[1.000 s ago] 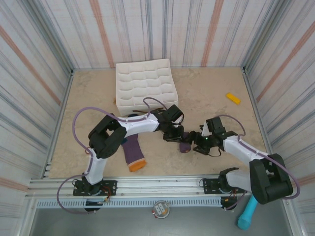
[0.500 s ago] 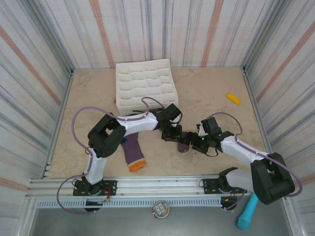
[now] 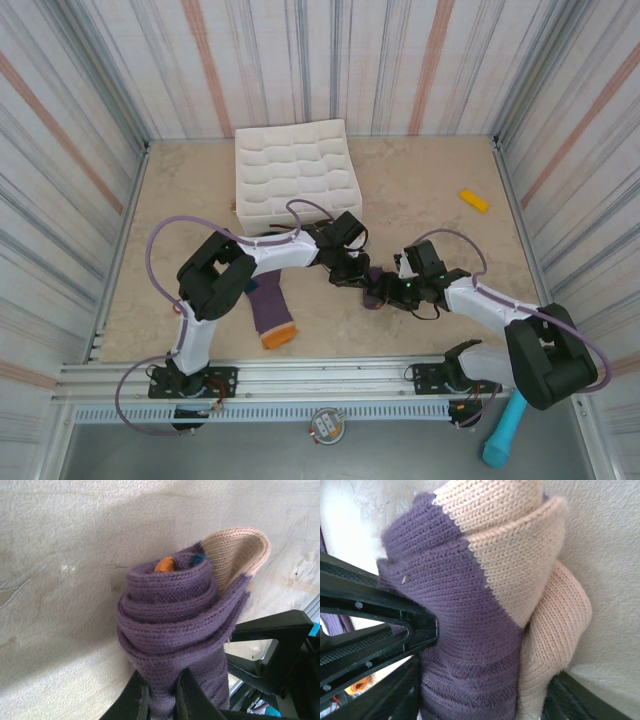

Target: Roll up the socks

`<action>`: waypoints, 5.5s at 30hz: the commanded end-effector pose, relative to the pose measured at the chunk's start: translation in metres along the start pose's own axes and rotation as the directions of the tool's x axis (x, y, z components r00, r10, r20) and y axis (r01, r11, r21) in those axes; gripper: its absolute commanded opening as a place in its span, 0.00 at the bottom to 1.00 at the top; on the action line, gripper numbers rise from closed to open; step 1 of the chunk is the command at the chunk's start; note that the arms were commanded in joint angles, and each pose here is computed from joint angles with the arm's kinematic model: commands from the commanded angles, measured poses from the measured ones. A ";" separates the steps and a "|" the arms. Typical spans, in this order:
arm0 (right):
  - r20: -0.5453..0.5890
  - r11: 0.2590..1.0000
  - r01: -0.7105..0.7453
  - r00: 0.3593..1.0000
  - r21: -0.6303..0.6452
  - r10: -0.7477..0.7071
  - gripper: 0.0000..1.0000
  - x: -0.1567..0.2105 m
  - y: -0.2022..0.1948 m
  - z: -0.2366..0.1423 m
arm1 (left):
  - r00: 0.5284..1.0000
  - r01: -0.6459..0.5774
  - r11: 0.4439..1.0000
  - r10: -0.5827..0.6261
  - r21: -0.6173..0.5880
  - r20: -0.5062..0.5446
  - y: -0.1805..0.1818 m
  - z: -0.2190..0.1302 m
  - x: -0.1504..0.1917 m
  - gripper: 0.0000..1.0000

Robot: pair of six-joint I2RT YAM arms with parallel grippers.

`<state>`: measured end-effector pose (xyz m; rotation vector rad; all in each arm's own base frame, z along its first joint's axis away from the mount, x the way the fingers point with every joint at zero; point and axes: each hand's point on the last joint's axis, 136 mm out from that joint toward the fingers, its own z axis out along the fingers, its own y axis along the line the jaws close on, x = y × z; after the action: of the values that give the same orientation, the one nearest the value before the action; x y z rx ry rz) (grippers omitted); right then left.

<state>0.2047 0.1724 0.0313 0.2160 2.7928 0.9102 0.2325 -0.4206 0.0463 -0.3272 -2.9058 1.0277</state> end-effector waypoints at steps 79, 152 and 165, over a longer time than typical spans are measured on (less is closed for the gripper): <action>0.077 0.976 0.128 0.987 0.178 -0.144 0.00 -0.038 0.036 -0.060 | 0.935 0.282 0.846 -0.137 -0.453 0.326 0.248 -0.276 -0.121 0.31; -0.139 0.550 0.569 0.761 0.611 -0.633 0.00 -0.153 0.042 -0.115 | 0.967 0.060 0.895 0.058 -0.442 0.248 0.139 -0.194 -0.114 0.00; -0.244 0.494 0.613 0.746 0.617 -0.620 0.00 -0.146 0.028 -0.094 | 0.966 0.084 0.893 0.036 -0.443 0.256 0.143 -0.191 -0.116 0.00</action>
<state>0.3282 0.1148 0.1483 -0.6174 2.6801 -0.2365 0.3898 -0.2218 0.1007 -0.1836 -3.3352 0.3938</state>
